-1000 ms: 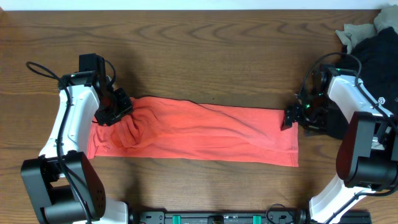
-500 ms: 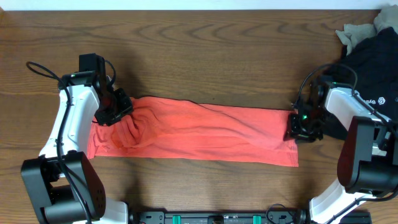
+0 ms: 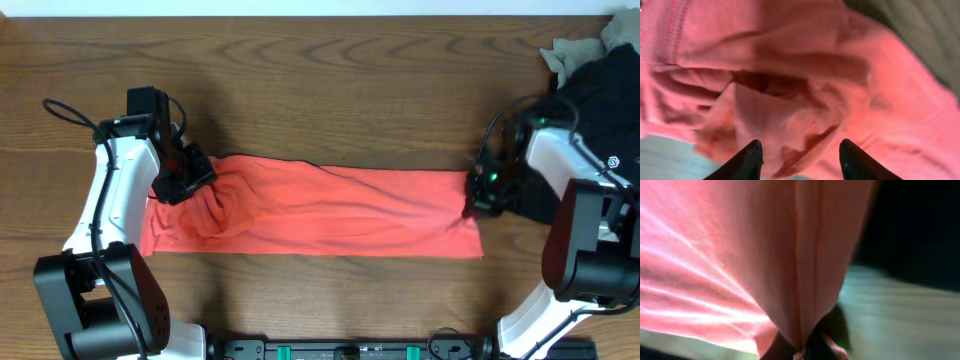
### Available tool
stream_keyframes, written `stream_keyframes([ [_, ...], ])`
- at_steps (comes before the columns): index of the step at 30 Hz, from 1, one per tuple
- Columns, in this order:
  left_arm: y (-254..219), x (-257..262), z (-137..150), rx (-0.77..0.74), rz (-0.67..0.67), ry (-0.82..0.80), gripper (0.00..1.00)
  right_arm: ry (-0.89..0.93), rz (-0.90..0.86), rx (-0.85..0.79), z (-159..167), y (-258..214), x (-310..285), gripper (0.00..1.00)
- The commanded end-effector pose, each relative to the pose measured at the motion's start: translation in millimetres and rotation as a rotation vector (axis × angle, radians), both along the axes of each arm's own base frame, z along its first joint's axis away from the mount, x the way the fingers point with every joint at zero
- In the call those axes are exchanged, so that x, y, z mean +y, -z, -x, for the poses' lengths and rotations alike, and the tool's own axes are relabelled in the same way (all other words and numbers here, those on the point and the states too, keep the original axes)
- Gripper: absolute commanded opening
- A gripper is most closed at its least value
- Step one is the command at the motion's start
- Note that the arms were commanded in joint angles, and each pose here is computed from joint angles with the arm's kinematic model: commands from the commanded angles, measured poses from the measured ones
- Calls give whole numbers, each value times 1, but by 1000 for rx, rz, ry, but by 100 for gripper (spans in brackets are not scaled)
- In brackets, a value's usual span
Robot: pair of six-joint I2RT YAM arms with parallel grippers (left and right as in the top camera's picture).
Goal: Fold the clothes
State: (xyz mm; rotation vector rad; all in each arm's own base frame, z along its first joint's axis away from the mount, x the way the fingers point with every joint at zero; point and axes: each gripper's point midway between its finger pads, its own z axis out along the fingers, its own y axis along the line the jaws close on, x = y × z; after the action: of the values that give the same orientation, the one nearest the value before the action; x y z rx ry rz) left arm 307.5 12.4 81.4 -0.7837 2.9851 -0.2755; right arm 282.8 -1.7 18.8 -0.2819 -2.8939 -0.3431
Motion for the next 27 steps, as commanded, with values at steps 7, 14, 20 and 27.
stream_keyframes([
  [7,-11,23,4,-3,-4,-46,64,-3,179,-145,-58,-63,-30,1],
  [14,-11,23,4,-3,-3,-50,66,-146,26,-233,-75,-71,58,1],
  [20,-11,23,4,-3,-3,-50,66,-262,1,-286,-73,-71,133,1],
  [27,-11,23,4,-3,-3,-49,67,-356,-16,-273,-55,-57,192,1],
])
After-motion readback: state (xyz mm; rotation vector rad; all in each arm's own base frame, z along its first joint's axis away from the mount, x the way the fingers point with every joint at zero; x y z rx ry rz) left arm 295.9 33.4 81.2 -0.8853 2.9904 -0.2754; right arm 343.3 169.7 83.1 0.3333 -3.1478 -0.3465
